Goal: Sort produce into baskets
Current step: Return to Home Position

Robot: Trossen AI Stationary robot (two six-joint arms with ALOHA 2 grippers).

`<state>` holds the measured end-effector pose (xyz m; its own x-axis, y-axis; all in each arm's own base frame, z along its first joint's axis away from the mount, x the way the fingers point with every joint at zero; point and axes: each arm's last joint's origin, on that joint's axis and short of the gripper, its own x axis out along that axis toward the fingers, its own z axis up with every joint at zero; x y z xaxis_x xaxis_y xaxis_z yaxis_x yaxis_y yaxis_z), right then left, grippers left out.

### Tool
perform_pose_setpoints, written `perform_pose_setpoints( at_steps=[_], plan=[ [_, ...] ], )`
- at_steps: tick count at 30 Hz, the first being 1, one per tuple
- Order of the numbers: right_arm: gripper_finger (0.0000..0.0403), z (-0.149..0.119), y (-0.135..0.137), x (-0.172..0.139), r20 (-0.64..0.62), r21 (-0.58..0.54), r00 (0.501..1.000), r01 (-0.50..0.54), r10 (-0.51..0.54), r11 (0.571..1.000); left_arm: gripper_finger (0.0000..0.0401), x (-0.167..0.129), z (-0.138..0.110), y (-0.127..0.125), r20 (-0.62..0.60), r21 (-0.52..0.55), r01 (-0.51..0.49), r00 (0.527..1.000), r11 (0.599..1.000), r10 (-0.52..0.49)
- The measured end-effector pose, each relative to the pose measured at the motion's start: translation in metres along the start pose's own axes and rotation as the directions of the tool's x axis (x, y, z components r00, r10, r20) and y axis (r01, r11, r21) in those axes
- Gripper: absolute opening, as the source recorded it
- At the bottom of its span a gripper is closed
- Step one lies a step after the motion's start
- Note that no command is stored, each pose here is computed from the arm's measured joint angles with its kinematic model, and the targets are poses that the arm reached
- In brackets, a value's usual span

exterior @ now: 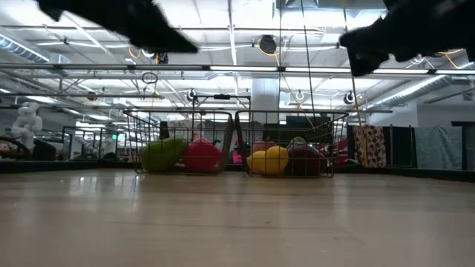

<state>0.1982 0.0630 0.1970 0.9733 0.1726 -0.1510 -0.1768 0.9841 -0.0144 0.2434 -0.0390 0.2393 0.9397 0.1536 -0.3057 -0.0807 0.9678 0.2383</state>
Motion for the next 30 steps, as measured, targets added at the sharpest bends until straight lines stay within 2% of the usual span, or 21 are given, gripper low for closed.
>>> perform_pose_setpoints(
  at_steps=[3,8,14,19,22,30],
  plan=[
    [0.0001,-0.017,-0.002,-0.012,-0.016,0.029,1.0,-0.001,0.001,1.0,0.0024,-0.021,-0.01,0.009,-0.001,-0.021,-0.017,1.0,1.0,0.017],
    [0.0,-0.033,-0.008,-0.034,0.118,0.069,0.993,0.003,-0.011,0.998,0.0024,-0.055,-0.029,0.019,0.117,-0.147,-0.022,0.992,0.989,0.039],
    [0.0,-0.048,-0.014,-0.048,0.118,0.096,0.992,0.021,-0.032,0.995,0.0024,-0.069,-0.064,0.017,0.196,-0.27,0.019,0.98,0.963,0.036],
    [0.0,-0.051,-0.015,-0.05,0.086,0.108,0.996,-0.011,0.001,0.994,0.0024,-0.069,-0.086,0.012,0.184,-0.307,0.072,0.983,0.949,-0.016],
    [0.0,-0.05,-0.014,-0.05,0.088,0.117,0.996,-0.016,0.006,0.993,0.0024,-0.069,-0.097,0.01,0.183,-0.291,0.096,0.982,0.952,-0.043],
    [0.0,-0.044,-0.014,-0.052,0.148,0.144,0.989,-0.041,0.019,0.989,0.0024,-0.07,-0.116,0.006,0.215,-0.269,0.158,0.972,0.95,-0.1]
  ],
)
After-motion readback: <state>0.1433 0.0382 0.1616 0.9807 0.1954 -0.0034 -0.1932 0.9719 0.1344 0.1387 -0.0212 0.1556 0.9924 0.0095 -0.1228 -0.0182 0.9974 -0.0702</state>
